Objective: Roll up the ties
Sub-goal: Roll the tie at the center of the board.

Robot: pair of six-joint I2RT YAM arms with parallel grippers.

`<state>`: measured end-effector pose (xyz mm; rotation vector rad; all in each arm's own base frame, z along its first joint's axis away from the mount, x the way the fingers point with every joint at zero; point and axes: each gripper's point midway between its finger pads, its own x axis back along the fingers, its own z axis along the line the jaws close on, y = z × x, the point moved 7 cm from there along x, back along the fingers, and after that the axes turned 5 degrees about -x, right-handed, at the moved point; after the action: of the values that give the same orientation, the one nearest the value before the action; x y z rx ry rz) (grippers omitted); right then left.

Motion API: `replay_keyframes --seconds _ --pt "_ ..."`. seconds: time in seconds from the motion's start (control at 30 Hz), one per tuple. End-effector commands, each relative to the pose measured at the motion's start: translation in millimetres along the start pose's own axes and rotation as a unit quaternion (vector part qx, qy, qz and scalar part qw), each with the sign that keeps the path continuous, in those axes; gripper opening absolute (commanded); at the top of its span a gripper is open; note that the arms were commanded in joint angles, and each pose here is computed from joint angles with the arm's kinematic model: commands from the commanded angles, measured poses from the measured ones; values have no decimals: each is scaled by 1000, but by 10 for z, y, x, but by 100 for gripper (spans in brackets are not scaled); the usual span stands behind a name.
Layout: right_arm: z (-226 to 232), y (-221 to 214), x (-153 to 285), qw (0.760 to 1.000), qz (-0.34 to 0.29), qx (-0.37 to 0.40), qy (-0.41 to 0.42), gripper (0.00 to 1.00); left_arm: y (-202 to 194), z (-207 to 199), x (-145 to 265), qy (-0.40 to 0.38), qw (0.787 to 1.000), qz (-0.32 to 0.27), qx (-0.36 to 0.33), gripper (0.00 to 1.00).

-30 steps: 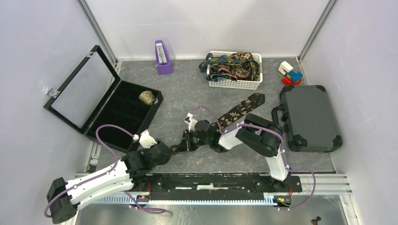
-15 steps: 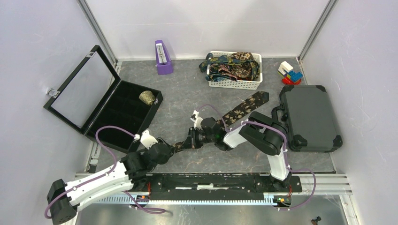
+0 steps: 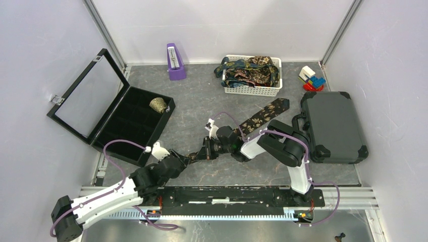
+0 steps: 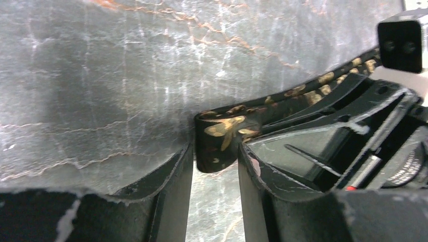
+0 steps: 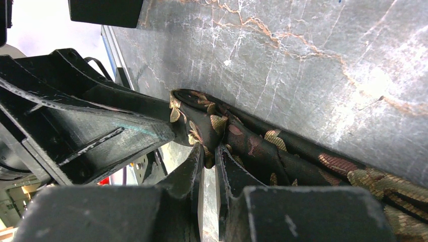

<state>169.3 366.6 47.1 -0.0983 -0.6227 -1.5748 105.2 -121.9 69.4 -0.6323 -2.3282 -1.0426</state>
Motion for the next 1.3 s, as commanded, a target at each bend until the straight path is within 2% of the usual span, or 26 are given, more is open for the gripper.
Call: replay_keyframes --seconds 0.0,0.17,0.4,0.53,1.03,1.1,1.27 --pt "-303 -148 68 998 20 -11 -65 8 -9 36 -77 -11 999 -24 38 44" --pt "-307 -152 67 998 20 -11 -66 8 -47 77 -102 -9 999 -19 41 43" --pt "-304 -146 66 998 19 -12 -65 7 -94 183 -106 34 999 -4 37 43" --pt "-306 -149 69 998 19 -14 -65 7 -98 175 -105 49 998 1 34 47" --pt "-305 -164 67 998 20 -18 -58 6 -41 170 -120 90 995 -19 45 45" --pt "-311 -167 63 998 20 -19 -57 6 -45 172 -127 88 995 -19 43 41" --pt "-289 -155 57 998 20 -18 -53 6 -78 154 -171 75 996 -17 37 19"
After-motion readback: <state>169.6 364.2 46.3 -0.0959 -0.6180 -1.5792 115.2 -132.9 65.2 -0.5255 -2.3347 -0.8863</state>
